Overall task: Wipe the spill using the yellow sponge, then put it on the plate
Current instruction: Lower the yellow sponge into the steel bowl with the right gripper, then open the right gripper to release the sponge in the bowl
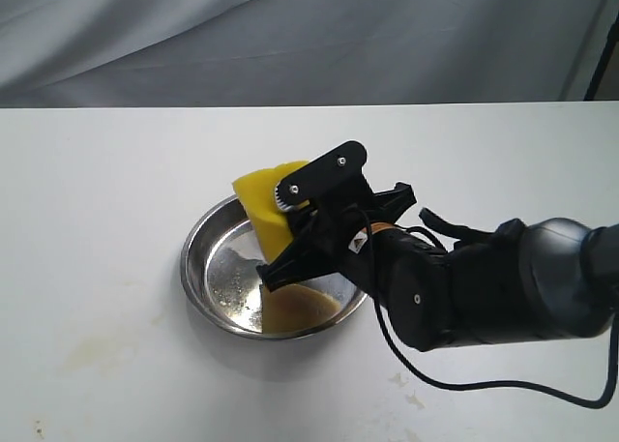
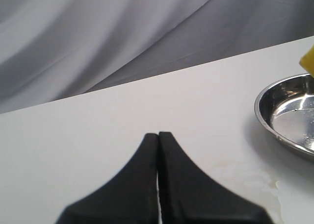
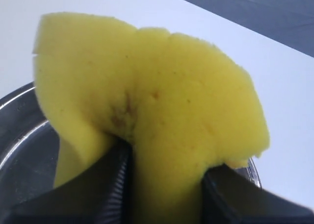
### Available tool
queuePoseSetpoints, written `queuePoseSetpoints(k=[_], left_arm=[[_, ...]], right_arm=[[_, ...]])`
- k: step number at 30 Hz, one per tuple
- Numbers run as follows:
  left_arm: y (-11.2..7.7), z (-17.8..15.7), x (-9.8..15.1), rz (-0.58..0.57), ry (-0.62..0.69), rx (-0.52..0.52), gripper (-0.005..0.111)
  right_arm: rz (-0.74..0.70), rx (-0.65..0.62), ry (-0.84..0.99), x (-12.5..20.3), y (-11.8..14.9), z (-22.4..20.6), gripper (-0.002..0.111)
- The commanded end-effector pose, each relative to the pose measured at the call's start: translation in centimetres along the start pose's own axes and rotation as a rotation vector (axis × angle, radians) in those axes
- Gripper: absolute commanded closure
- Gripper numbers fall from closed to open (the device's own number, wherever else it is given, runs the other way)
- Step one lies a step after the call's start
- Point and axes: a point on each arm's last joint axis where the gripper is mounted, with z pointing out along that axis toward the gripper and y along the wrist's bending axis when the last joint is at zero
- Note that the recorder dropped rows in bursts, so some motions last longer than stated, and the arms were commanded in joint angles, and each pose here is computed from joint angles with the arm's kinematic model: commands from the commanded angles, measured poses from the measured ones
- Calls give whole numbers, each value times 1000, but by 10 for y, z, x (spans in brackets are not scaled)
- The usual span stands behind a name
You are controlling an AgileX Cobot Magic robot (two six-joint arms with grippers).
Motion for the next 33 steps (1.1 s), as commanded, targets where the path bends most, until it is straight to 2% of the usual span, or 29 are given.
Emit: queuePoseSetpoints(k=[1,11,20,24,33], left_arm=[[0,0,-1,-10,-8,1,107],[0,0,-1,-10,-8,1,107],[0,0,-1,-10,-8,1,107],[0,0,-1,-10,-8,1,107],[0,0,-1,-10,-8,1,107]], right_arm=[[-12,5,-9,1,-1,4,68],[-35,5,-41,-1,-1,4,53],[-2,13,-61,-3,-2,4,26],[41,27,-88,-6,-3,4,23],[-4,11,-124,-9,-1,3,24]])
